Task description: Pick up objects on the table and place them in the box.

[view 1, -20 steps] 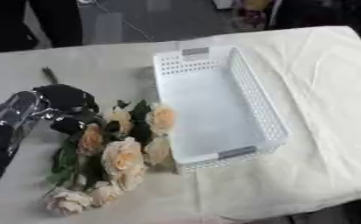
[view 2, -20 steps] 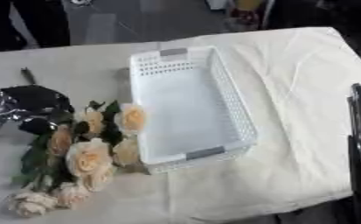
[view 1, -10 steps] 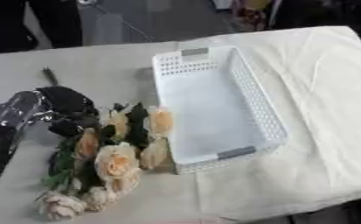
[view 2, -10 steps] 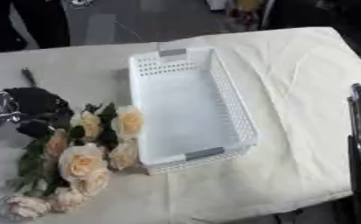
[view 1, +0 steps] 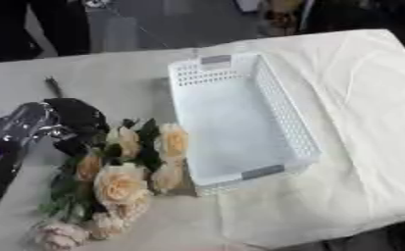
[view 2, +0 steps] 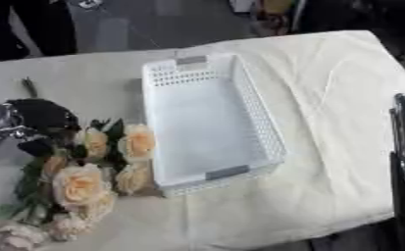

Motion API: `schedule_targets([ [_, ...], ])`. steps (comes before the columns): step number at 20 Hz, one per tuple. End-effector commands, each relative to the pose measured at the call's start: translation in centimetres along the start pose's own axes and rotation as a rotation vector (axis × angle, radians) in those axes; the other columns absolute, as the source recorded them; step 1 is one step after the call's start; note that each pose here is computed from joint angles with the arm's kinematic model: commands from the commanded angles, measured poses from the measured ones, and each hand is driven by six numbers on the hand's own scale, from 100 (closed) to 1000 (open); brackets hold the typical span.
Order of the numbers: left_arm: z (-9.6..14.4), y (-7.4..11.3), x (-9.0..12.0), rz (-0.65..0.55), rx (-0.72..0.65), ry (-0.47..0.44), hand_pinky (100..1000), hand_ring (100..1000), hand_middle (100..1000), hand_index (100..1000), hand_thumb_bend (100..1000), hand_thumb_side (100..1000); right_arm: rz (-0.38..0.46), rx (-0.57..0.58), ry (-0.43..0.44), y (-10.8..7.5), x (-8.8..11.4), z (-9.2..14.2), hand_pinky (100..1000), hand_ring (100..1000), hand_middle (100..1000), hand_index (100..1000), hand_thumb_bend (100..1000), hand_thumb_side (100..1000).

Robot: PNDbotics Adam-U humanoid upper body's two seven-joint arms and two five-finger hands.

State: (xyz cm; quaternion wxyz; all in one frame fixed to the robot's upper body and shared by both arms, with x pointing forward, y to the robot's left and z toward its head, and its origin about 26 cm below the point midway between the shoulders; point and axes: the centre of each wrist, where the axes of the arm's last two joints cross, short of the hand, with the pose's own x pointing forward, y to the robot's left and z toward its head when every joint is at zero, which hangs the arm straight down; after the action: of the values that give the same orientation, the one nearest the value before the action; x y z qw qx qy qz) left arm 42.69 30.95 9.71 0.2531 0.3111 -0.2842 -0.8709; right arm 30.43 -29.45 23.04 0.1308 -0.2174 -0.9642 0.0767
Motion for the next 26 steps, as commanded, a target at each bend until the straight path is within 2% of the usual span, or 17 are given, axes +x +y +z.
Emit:
schedule_targets([
  [1, -0.7, -2.9, 0.2, 0.048, -0.083, 0.016, 680, 560, 491, 572, 605, 282, -0.001, -0.004, -0.036, -0.2, 0.4, -0.8, 621, 787, 751, 877, 100, 663],
  [2, -0.7, -3.0, 0.2, 0.062, -0.073, 0.023, 641, 484, 432, 507, 500, 196, -0.001, -0.005, -0.035, -0.2, 0.4, -0.8, 621, 787, 751, 877, 100, 662],
  [3, -0.7, -3.1, 0.1, 0.079, -0.049, 0.033, 579, 409, 364, 446, 378, 153, 0.0, -0.005, -0.035, -0.2, 0.4, -0.8, 621, 786, 751, 877, 100, 662],
  [4, -0.7, -3.2, 0.0, 0.093, -0.024, 0.041, 511, 334, 299, 381, 186, 131, 0.001, -0.005, -0.035, -0.2, 0.4, -0.8, 621, 786, 751, 877, 100, 663],
  [5, -0.6, -3.1, -0.1, 0.107, 0.014, 0.053, 457, 277, 246, 333, 100, 149, 0.002, -0.005, -0.034, -0.2, 0.4, -0.8, 621, 786, 751, 877, 100, 663],
  [7, -0.4, -2.7, -0.2, 0.123, 0.092, 0.077, 290, 153, 136, 225, 100, 243, 0.004, -0.005, -0.033, -0.2, 0.4, -0.8, 621, 786, 751, 877, 100, 662],
  [8, -0.3, -2.5, -0.3, 0.123, 0.131, 0.088, 231, 103, 100, 195, 100, 258, 0.005, -0.005, -0.033, -0.2, 0.4, -0.8, 621, 786, 751, 877, 100, 663],
  [9, -0.2, -2.2, -0.3, 0.118, 0.175, 0.096, 100, 100, 100, 151, 100, 215, 0.006, -0.006, -0.032, -0.3, 0.4, -0.8, 621, 786, 751, 877, 100, 662],
  [12, -0.2, -2.2, -0.4, 0.117, 0.227, 0.109, 100, 100, 100, 116, 100, 106, 0.008, -0.007, -0.032, -0.3, 0.4, -0.8, 621, 786, 751, 877, 100, 662],
  [19, 0.1, -2.2, -1.1, 0.171, 0.159, 0.116, 100, 100, 100, 104, 121, 100, 0.013, -0.009, -0.031, -0.4, 0.4, -0.7, 622, 786, 751, 877, 100, 661],
  [20, 0.2, -2.0, -1.2, 0.179, 0.151, 0.117, 100, 100, 100, 104, 100, 100, 0.014, -0.009, -0.03, -0.4, 0.4, -0.7, 622, 786, 751, 877, 100, 660],
  [26, 1.5, -0.7, -2.0, 0.194, 0.141, 0.128, 100, 100, 100, 103, 125, 100, 0.024, -0.01, -0.027, -0.6, 0.3, -0.7, 623, 786, 751, 877, 100, 660],
])
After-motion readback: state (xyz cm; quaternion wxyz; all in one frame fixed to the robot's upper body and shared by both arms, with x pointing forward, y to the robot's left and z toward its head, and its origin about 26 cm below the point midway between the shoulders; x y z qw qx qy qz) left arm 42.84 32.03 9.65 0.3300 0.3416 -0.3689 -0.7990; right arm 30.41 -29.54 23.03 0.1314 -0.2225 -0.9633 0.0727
